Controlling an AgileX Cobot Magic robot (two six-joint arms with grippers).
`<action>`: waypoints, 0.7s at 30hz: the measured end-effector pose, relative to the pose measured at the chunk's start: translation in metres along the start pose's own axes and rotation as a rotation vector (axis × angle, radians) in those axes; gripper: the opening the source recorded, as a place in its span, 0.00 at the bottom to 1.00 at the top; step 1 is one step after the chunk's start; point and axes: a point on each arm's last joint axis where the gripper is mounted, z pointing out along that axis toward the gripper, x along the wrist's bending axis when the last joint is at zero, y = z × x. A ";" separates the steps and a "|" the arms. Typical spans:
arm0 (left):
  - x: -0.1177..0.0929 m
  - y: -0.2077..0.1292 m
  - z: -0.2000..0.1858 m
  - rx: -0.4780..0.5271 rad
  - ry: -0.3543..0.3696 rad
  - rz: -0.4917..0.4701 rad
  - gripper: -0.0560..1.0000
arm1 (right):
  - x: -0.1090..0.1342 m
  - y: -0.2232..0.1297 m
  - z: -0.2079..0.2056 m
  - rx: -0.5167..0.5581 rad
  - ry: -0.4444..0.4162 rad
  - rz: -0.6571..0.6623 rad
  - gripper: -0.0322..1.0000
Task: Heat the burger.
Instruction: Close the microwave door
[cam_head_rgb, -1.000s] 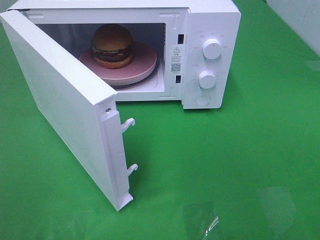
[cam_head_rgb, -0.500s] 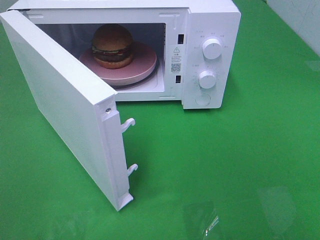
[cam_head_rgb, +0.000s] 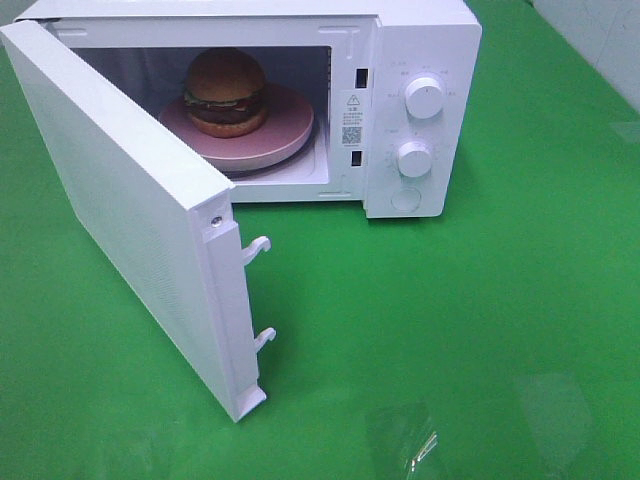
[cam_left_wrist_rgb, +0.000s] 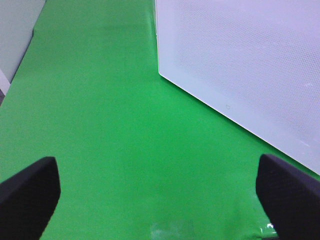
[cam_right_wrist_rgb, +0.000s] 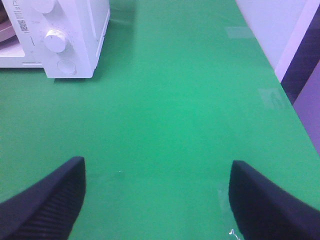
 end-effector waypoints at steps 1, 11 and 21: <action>0.000 0.000 0.000 0.000 0.000 0.000 0.99 | 0.000 0.000 0.000 0.000 0.000 0.000 0.76; 0.000 0.000 0.000 0.000 0.000 0.000 0.99 | 0.001 -0.001 0.002 -0.008 0.012 0.008 0.76; 0.000 0.000 0.000 0.000 0.000 0.000 0.99 | 0.001 0.000 0.002 -0.010 0.012 0.008 0.76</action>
